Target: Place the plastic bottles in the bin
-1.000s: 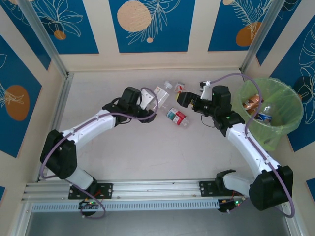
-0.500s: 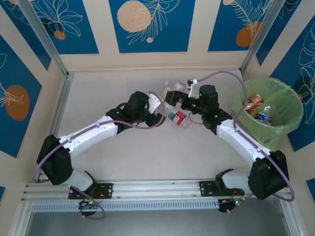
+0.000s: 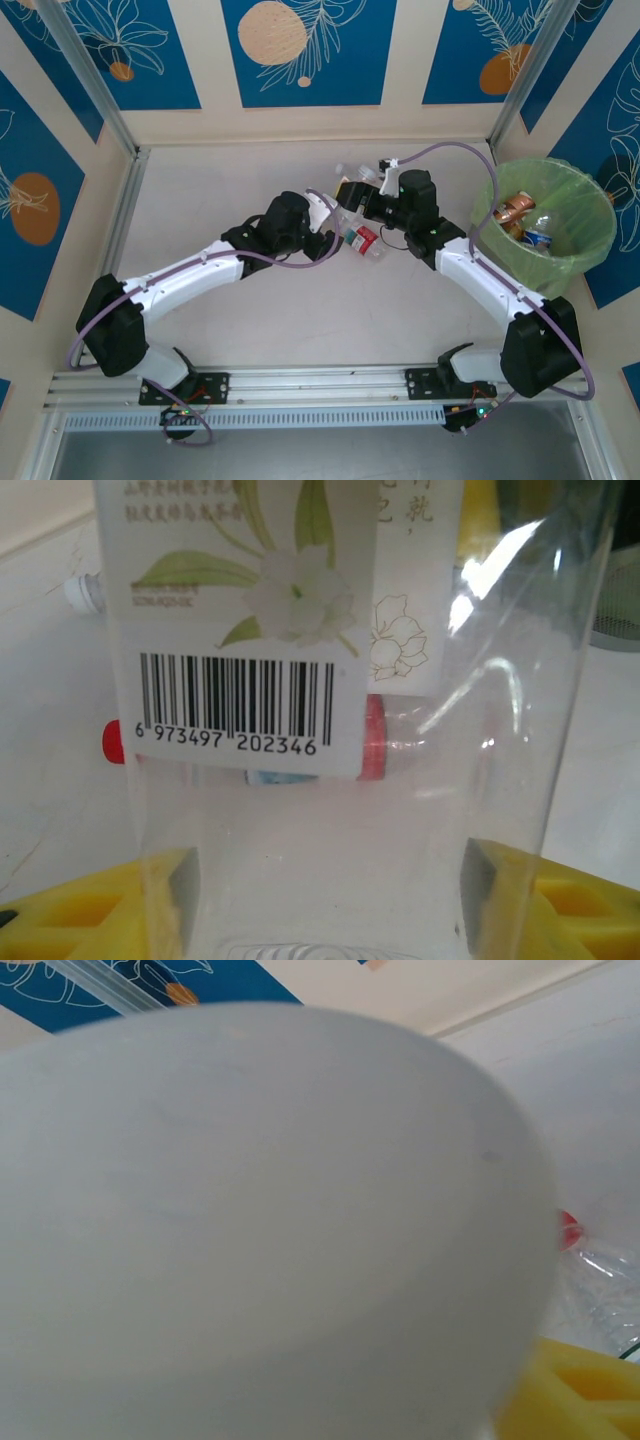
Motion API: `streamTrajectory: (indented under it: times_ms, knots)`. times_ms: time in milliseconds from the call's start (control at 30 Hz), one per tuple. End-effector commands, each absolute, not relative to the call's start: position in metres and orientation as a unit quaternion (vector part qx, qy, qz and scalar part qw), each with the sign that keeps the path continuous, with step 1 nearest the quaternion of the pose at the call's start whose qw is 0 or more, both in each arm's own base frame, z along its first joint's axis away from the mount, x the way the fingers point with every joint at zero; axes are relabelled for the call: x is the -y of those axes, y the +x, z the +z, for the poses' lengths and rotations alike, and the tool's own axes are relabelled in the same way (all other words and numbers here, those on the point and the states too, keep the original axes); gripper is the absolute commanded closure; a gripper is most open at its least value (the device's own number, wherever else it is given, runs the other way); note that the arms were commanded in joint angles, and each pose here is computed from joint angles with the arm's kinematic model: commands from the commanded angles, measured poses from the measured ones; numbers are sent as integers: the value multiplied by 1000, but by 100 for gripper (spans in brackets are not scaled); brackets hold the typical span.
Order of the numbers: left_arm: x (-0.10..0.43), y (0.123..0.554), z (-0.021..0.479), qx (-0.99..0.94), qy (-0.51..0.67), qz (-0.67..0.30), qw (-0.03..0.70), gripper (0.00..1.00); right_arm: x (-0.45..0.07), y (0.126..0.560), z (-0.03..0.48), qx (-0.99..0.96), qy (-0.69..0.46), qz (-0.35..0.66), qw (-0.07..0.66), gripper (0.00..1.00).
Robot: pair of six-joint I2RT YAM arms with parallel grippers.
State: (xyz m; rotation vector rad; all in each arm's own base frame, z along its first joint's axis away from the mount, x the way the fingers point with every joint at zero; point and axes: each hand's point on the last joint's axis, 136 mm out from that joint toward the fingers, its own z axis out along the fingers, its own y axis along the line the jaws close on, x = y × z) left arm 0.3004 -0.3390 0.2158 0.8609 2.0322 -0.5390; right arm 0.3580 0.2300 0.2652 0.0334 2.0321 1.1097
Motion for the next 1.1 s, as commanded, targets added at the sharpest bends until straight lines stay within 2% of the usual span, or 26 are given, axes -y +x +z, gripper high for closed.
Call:
streamTrajectory:
  times_ms: [0, 167, 367, 600, 833, 1067]
  knots:
    - [352, 291, 241, -786, 352, -257, 439, 54, -230, 353, 286, -786, -14, 445, 430, 32]
    - [354, 288, 243, -784, 354, -269, 433, 53, -227, 346, 287, -791, -33, 430, 434, 42]
    - [359, 283, 253, -774, 362, -287, 433, 48, -224, 338, 285, -792, -48, 422, 438, 55]
    - [362, 281, 258, -769, 363, -297, 435, 45, -221, 329, 284, -796, -57, 416, 435, 61]
    - [369, 268, 266, -749, 382, -333, 426, 28, -217, 327, 283, -800, -46, 413, 433, 66]
    - [374, 248, 279, -712, 408, -380, 427, 4, -209, 327, 294, -794, -30, 412, 446, 68]
